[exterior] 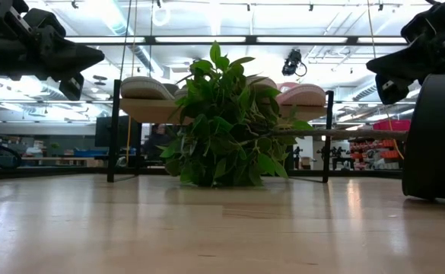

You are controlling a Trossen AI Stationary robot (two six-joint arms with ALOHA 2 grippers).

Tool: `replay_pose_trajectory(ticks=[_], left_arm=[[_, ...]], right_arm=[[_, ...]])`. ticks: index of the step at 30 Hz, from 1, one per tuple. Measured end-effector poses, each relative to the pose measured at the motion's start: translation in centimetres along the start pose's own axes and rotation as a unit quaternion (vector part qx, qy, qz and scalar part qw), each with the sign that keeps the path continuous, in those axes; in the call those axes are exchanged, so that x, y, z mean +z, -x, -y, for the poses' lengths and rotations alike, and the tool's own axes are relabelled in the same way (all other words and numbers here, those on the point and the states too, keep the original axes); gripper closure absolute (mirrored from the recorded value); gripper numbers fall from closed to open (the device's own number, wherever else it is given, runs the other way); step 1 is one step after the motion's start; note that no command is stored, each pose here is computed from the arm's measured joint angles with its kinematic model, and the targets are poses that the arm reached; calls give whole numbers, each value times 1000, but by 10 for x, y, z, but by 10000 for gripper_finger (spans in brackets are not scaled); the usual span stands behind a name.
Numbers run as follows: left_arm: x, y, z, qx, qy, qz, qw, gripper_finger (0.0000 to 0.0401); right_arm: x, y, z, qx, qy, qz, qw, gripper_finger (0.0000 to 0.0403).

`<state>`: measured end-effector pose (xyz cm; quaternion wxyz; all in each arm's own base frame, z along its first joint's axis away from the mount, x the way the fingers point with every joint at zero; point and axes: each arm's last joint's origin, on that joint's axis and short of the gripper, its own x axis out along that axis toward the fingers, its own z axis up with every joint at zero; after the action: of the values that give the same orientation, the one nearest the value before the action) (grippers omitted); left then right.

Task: Pick and place slides into the shelf
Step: Return to Home Position

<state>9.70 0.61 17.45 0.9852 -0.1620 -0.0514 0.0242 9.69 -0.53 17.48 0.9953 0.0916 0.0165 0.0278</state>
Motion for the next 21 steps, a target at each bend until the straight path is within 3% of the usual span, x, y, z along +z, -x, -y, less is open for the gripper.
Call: replay_pose_trajectory(ticks=[11, 21], left_arm=[[0, 0, 0, 0, 0, 0, 1000, 365], [0, 0, 0, 0, 0, 0, 1000, 381]], right_arm=[[0, 0, 0, 1, -3, 0, 1000, 398], [0, 0, 0, 1, -4, 0, 1000, 390]])
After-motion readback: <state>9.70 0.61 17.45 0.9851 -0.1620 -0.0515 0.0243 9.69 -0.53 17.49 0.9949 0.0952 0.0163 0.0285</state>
